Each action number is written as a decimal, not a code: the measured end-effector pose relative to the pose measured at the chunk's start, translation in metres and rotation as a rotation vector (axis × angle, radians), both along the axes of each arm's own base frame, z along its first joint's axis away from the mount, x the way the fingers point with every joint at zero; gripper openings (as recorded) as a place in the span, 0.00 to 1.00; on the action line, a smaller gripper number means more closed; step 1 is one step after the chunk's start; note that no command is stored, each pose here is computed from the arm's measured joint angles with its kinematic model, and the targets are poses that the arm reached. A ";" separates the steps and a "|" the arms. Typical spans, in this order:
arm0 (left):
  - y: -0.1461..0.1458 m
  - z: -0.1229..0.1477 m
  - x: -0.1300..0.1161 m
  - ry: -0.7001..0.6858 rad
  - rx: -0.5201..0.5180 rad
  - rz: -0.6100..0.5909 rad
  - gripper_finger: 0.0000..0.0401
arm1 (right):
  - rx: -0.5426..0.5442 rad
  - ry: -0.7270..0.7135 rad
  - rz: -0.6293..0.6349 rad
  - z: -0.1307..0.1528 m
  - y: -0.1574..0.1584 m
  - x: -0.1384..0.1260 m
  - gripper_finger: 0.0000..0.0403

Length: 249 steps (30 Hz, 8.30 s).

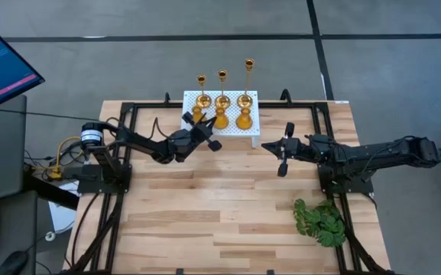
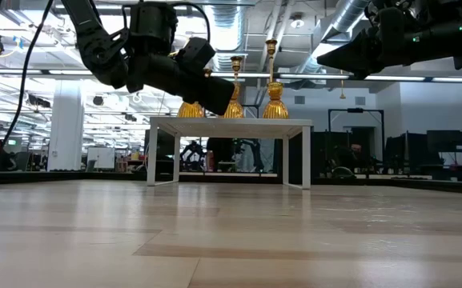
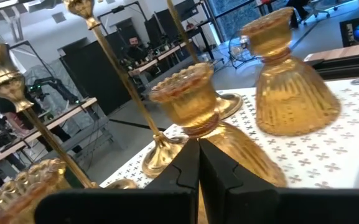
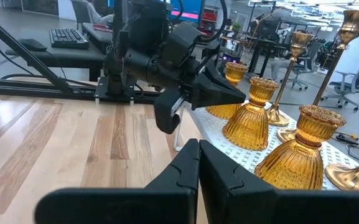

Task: Pick & Place candle stick holders
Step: Adjust the orange candle holders to properly align them

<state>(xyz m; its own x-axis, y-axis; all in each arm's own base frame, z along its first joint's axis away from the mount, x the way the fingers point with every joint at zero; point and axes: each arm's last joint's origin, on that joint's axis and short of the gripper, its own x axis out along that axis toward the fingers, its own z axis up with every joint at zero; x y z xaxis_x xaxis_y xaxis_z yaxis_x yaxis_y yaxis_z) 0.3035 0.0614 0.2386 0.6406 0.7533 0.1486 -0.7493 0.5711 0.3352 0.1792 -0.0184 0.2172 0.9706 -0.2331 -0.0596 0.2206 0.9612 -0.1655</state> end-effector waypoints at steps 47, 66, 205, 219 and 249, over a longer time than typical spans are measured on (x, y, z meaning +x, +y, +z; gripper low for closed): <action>0.009 0.008 0.000 -0.069 -0.018 0.025 0.01 | -0.007 0.004 0.001 0.000 0.000 0.000 0.00; 0.003 0.008 0.002 -0.014 0.004 0.073 0.01 | -0.009 0.021 0.001 -0.002 0.000 0.000 0.00; -0.008 -0.023 -0.080 -0.131 -0.230 -0.224 0.01 | 0.011 0.040 -0.015 -0.004 -0.002 -0.001 0.00; -0.017 -0.002 -0.047 -0.136 -0.175 -0.278 0.01 | 0.011 0.033 -0.014 -0.003 -0.002 -0.001 0.00; -0.032 0.048 -0.101 0.032 -0.005 -0.231 0.01 | 0.055 0.031 -0.013 -0.004 -0.002 -0.001 0.00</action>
<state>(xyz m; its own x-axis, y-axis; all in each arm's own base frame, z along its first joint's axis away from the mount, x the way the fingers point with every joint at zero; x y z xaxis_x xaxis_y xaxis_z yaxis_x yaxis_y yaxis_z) 0.2025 0.0296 0.2864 0.8007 0.5865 0.1218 -0.5871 0.7282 0.3536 0.1786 -0.0201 0.2130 0.9650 -0.2414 -0.1022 0.2290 0.9661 -0.1193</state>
